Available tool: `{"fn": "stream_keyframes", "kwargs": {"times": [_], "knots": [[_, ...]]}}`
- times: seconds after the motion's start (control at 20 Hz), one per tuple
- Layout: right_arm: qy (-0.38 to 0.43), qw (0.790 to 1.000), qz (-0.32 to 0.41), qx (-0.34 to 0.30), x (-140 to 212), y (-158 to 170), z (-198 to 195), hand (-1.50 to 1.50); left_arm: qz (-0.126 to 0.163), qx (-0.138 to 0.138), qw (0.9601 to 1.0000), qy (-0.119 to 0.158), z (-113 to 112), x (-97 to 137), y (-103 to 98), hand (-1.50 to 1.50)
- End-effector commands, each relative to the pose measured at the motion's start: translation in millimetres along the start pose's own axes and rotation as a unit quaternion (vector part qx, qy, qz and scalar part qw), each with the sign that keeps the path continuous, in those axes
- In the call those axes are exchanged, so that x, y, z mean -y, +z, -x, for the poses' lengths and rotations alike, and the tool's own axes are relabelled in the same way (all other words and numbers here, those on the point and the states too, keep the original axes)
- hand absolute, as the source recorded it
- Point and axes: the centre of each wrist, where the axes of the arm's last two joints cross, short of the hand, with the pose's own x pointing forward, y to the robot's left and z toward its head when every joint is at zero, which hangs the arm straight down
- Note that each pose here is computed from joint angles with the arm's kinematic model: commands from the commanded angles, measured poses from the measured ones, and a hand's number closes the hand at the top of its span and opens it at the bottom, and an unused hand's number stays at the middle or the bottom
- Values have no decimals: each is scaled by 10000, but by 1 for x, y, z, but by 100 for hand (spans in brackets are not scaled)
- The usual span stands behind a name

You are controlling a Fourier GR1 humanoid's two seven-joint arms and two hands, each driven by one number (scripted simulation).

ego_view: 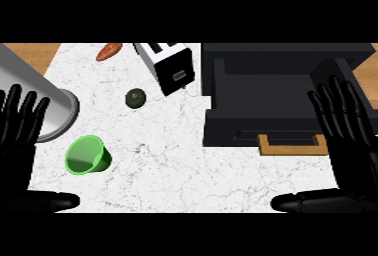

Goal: Pick up the cup, place it into the drawer and close the drawer

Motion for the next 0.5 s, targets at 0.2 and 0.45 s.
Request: {"fn": "stream_keyframes", "kwargs": {"times": [0.2, 0.45], "knots": [[-102, 9999, 102, 40, 7, -8, 10, -150, -188, -52, 9998, -5, 6, 24, 8, -150], [-60, 10000, 6, -1, -7, -3, -8, -150, -224, -243, 9993, -147, 25, 11, -3, -150]]}}
